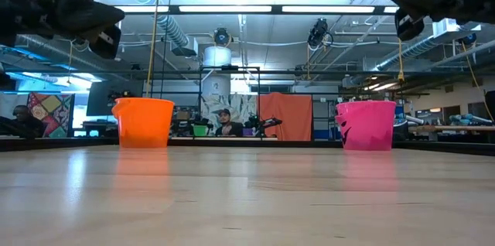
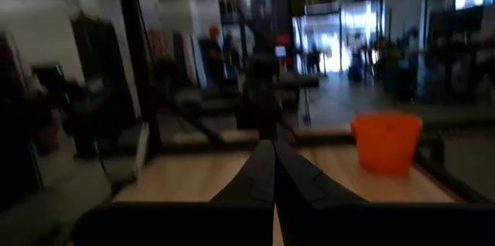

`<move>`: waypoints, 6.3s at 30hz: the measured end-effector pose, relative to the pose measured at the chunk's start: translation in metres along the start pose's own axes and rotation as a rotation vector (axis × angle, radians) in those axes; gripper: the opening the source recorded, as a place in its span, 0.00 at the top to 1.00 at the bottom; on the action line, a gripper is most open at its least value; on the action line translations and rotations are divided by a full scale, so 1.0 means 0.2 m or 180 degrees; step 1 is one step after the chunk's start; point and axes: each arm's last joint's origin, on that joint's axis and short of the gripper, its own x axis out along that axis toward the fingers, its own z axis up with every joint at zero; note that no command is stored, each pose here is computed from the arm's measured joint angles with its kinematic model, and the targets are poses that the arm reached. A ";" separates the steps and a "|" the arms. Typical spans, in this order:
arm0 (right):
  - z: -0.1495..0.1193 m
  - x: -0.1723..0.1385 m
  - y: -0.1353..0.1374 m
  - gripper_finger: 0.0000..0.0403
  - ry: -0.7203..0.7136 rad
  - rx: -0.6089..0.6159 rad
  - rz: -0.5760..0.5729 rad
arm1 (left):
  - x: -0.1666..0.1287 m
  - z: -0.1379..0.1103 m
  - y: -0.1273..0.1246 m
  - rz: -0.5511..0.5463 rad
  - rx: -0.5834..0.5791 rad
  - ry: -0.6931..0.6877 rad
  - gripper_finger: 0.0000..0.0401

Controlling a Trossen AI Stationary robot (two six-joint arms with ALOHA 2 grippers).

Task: Sort candy by brand, put in halloween buckets
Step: Return to Home Position

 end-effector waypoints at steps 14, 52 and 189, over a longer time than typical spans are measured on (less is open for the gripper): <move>-0.15 0.03 -0.03 0.97 -0.0097 0.0250 -0.0103 | -0.01 0.02 0.00 0.0105 -0.0043 0.0198 1.00; -0.15 -0.02 0.03 0.97 -0.0126 -0.0095 0.0081 | -0.06 -0.03 -0.03 -0.0137 0.0307 -0.0340 1.00; -0.29 -0.07 0.02 0.92 0.0162 -0.0082 -0.0197 | -0.05 -0.13 -0.01 -0.0063 -0.0221 -0.0248 0.99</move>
